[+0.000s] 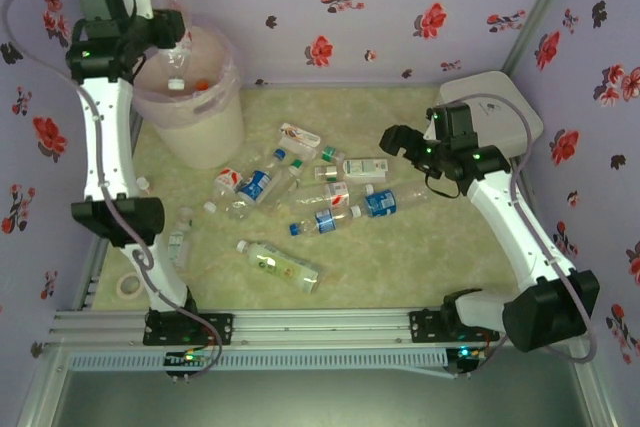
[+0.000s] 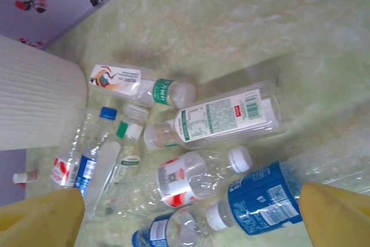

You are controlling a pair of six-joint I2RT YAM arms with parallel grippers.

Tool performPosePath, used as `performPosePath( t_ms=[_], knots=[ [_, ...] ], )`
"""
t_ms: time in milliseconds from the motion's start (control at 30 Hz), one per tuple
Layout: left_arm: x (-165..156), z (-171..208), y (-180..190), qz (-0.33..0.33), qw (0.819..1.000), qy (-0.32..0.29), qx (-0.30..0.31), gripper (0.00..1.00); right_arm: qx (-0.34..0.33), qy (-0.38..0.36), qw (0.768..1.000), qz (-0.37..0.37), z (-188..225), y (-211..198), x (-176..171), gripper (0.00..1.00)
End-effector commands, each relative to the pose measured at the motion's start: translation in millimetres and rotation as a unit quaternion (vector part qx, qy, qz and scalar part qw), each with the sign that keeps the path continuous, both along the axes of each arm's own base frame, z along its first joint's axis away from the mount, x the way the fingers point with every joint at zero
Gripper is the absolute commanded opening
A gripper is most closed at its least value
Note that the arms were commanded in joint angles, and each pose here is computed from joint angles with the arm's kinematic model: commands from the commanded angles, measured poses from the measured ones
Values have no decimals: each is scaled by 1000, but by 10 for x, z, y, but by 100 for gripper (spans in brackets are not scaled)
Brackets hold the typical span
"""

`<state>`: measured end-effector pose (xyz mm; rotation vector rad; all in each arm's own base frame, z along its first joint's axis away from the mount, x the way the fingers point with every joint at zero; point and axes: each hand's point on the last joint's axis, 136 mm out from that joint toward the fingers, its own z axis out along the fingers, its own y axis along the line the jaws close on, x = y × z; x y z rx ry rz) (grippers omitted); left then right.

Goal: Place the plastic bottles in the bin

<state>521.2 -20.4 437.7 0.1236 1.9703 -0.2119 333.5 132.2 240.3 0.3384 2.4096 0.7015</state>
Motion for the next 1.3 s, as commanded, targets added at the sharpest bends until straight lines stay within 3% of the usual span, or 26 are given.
performPosePath(
  t_ms=[0, 367, 567, 800, 1000, 1133, 1267],
  knots=[
    [65, -528, 93, -13, 995, 75, 64, 0, -42, -3, 999, -2, 27, -103, 34, 96],
    [236, -1632, 56, -38, 978, 199, 48, 0, -91, 20, 996, -13, -200, -278, 247, 96],
    [240, -1795, 73, -32, 975, 215, 44, 45, -134, 83, 985, -71, -533, -561, 219, 99],
    [202, -1700, 120, -26, 976, 208, 59, 85, -121, 117, 979, -115, -761, -709, 154, 99],
    [133, -1603, 191, -20, 975, 200, 91, 100, -113, 162, 964, -177, -953, -819, 105, 99],
    [45, -1339, 277, -1, 977, 178, 115, 100, -109, 195, 938, -264, -1128, -991, -85, 99],
    [-113, -1006, 410, 32, 976, 157, 145, 100, -47, 222, 922, -313, -1352, -906, -172, 97]
  ],
)
